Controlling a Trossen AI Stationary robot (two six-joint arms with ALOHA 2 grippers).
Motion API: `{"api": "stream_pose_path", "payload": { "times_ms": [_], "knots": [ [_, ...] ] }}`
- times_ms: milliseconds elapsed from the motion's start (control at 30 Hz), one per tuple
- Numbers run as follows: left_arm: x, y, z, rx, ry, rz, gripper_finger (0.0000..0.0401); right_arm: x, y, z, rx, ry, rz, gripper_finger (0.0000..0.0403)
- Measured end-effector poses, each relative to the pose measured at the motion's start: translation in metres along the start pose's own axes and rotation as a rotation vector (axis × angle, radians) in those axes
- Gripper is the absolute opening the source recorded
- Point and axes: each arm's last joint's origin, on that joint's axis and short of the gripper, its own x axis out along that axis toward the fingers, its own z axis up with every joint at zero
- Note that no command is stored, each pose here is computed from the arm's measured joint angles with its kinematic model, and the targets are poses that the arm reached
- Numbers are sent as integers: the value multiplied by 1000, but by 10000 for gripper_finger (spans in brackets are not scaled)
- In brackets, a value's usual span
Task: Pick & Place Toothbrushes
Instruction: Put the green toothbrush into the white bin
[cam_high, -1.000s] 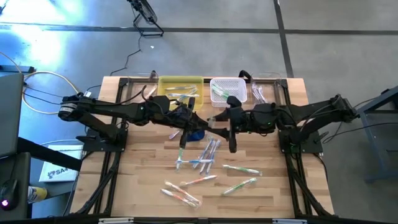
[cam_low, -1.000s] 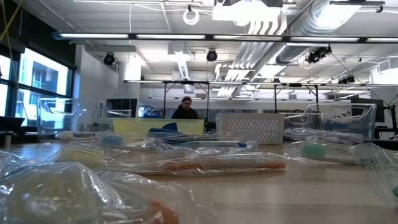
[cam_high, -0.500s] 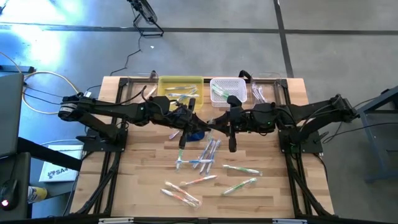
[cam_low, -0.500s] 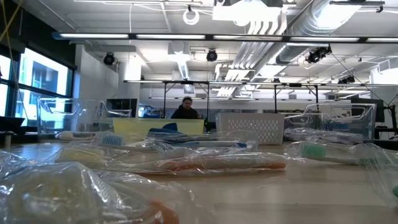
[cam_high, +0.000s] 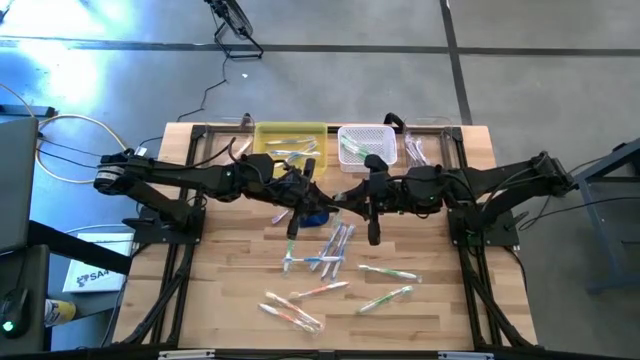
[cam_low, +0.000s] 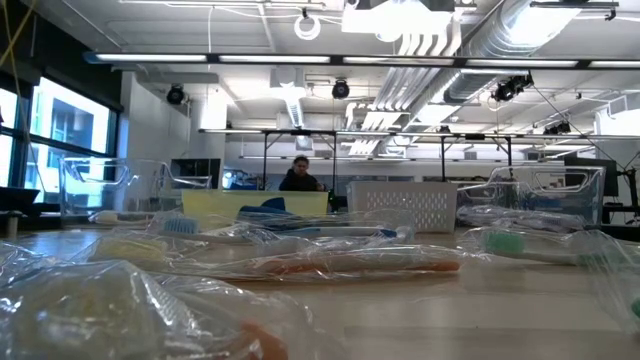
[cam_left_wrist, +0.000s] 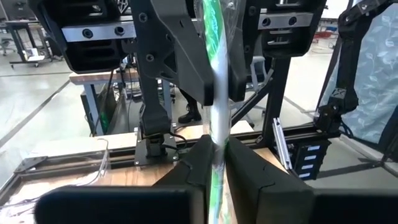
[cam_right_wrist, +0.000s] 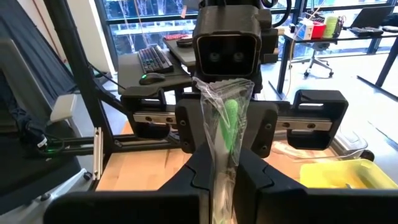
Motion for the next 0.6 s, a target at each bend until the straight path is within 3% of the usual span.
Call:
{"api": "stream_pose_path", "payload": {
  "times_ms": [367,600],
  "knots": [
    [-1,9,-2,79,23,42,178,-2,0,-1,-5,22,23,19],
    [-6,29,-3,56,24,-40,206,-15,-4,1,-15,45,8,19]
  ]
}}
